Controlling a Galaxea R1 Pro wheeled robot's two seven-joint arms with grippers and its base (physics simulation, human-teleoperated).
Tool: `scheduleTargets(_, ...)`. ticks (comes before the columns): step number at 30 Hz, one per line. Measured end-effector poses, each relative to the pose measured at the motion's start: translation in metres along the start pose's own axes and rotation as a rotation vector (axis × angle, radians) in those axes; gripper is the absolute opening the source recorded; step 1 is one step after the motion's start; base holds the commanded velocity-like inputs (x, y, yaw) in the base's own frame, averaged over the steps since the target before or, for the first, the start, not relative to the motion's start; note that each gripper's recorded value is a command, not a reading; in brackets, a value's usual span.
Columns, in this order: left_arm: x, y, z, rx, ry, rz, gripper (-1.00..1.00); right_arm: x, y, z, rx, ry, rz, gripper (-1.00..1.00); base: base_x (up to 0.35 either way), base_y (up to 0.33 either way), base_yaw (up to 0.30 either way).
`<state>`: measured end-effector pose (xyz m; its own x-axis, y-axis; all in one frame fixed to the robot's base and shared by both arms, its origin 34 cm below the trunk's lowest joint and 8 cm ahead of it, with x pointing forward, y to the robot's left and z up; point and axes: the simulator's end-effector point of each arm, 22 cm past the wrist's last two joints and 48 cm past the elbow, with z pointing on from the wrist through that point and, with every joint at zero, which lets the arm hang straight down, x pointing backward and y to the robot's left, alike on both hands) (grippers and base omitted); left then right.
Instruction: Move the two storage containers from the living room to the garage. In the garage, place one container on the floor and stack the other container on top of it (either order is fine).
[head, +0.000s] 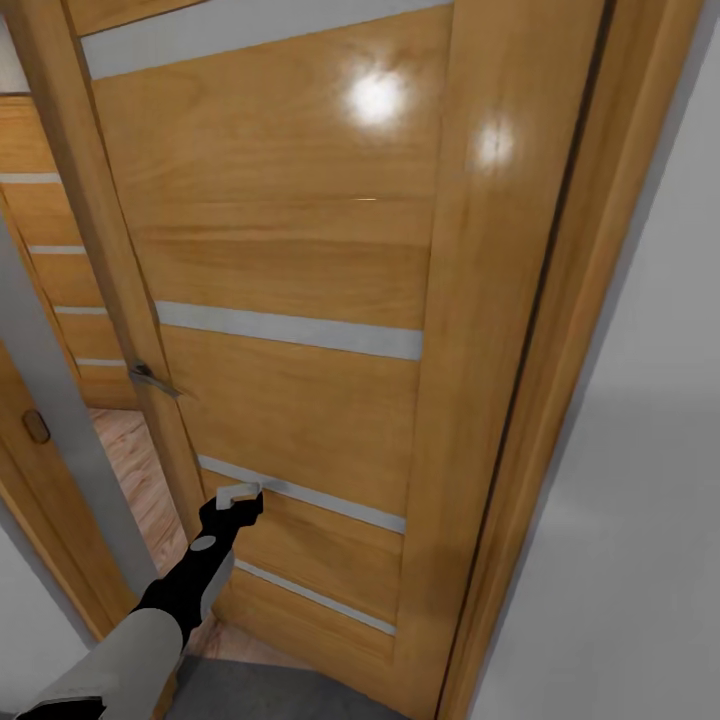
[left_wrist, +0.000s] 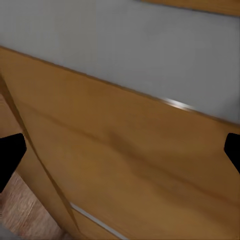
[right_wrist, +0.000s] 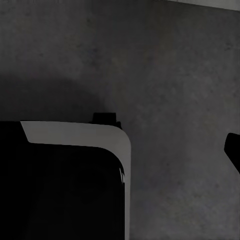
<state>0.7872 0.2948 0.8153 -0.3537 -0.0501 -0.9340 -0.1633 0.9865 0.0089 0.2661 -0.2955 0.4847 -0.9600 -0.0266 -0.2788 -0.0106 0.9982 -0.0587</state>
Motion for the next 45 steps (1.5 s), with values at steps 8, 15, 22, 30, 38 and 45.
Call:
scheduleTargets(8, 0.0003, 0.0012, 0.0002, -0.001, 0.001, 0.0, 1.0, 0.0, 0.0, 0.0, 0.0, 0.0, 0.0, 1.0, 0.11, 0.0, 0.0)
scheduleTargets(15, 0.0003, 0.0015, 0.0004, -0.002, 0.001, 0.0, 1.0, 0.0, -0.0002, 0.0001, 0.0, 0.0, 0.0, 1.0, 0.013, 0.0, 0.0)
scheduleTargets(22, 0.0002, 0.0015, 0.0004, -0.002, 0.0, 0.0, 1.0, 0.0, 0.0, 0.0001, 0.0, 0.0, 0.0, 1.0, -0.002, 0.001, 0.0)
scheduleTargets(30, -0.0003, 0.0017, 0.0008, -0.001, -0.001, 0.001, 1.0, 0.0, -0.0006, 0.0002, 0.001, 0.001, 0.0, 1.0, -0.138, 0.08, 0.0)
scheduleTargets(38, -0.0009, 0.0056, 0.001, -0.006, -0.002, 0.003, 1.0, 0.0, -0.0001, 0.0001, 0.0, 0.0, 0.001, 1.0, -0.148, 0.105, 0.0)
scheduleTargets(45, -0.0017, 0.0076, 0.001, -0.008, -0.004, 0.003, 1.0, -0.0003, -0.0001, 0.0, 0.0, -0.001, 0.001, 1.0, -0.013, 0.01, -0.113)
